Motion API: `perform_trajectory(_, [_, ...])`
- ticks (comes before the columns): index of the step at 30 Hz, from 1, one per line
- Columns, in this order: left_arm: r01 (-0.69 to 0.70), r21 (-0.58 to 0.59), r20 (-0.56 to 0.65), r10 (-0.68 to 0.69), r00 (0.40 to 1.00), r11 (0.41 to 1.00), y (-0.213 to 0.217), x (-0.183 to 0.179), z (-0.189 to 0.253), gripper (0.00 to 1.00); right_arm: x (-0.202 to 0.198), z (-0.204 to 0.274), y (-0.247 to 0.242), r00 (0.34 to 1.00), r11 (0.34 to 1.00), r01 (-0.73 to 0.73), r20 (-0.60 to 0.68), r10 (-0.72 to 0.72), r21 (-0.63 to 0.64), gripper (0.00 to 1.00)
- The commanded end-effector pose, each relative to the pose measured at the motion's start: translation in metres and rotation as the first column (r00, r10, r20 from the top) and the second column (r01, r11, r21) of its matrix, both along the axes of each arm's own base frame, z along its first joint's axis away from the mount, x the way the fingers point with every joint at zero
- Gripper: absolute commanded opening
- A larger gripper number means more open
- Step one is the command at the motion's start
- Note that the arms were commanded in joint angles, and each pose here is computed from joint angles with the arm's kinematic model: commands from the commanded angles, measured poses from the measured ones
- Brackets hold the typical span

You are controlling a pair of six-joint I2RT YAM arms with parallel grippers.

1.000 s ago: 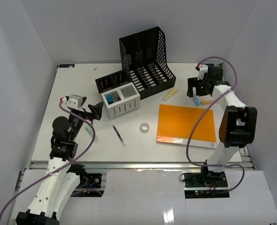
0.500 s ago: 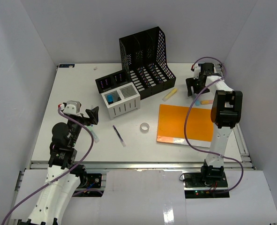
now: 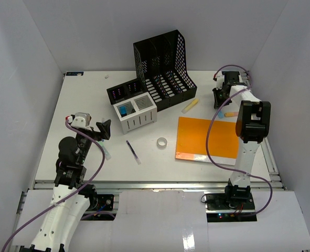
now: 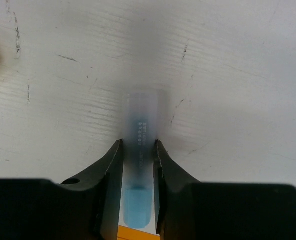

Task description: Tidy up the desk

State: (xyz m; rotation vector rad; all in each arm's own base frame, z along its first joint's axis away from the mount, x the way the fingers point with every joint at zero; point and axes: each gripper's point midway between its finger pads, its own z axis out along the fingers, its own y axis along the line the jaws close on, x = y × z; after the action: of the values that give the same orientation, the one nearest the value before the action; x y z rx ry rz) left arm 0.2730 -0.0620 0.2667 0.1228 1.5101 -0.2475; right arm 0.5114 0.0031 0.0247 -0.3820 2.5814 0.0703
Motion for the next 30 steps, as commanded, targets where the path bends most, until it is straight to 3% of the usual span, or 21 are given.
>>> perform_trajectory(1, [0.004,-0.007,-0.018,-0.005,1.0,1.0,-0.001,0.001,-0.005,0.98,-0.001,0.003,0.007,0.999,0.999,-0.033,0.008,0.033,0.029,0.09])
perform_trajectory(6, [0.003,-0.007,-0.018,-0.003,1.0,1.0,-0.001,0.001,-0.004,0.98,-0.001,0.054,0.028,0.981,0.987,-0.105,0.175,0.083,0.119,0.08])
perform_trajectory(10, [0.006,-0.009,-0.02,-0.006,1.0,1.0,-0.002,0.001,-0.004,0.98,-0.017,0.119,0.06,0.911,0.952,-0.238,0.384,0.15,0.194,0.08])
perform_trajectory(16, [0.008,-0.011,-0.034,-0.008,0.999,1.0,-0.002,0.003,-0.007,0.98,-0.067,0.185,0.153,0.745,0.833,-0.519,0.579,0.331,0.192,0.08])
perform_trajectory(20, [-0.016,-0.004,-0.076,0.015,0.997,1.0,0.002,0.004,-0.016,0.98,-0.095,0.242,0.24,0.545,0.735,-0.674,0.72,0.431,0.07,0.08])
perform_trajectory(22, [-0.024,-0.003,-0.087,0.024,0.996,1.0,0.003,0.005,-0.019,0.98,-0.106,0.261,0.279,0.487,0.696,-0.716,0.749,0.449,0.048,0.08])
perform_trajectory(25, [-0.036,0.002,-0.106,0.036,0.994,0.999,0.005,0.007,-0.023,0.98,-0.106,0.279,0.329,0.471,0.678,-0.732,0.771,0.429,0.07,0.08])
perform_trajectory(30, [-0.074,0.018,-0.13,0.076,0.989,0.997,0.012,0.009,-0.029,0.98,-0.09,0.292,0.386,0.523,0.667,-0.717,0.789,0.322,0.203,0.08])
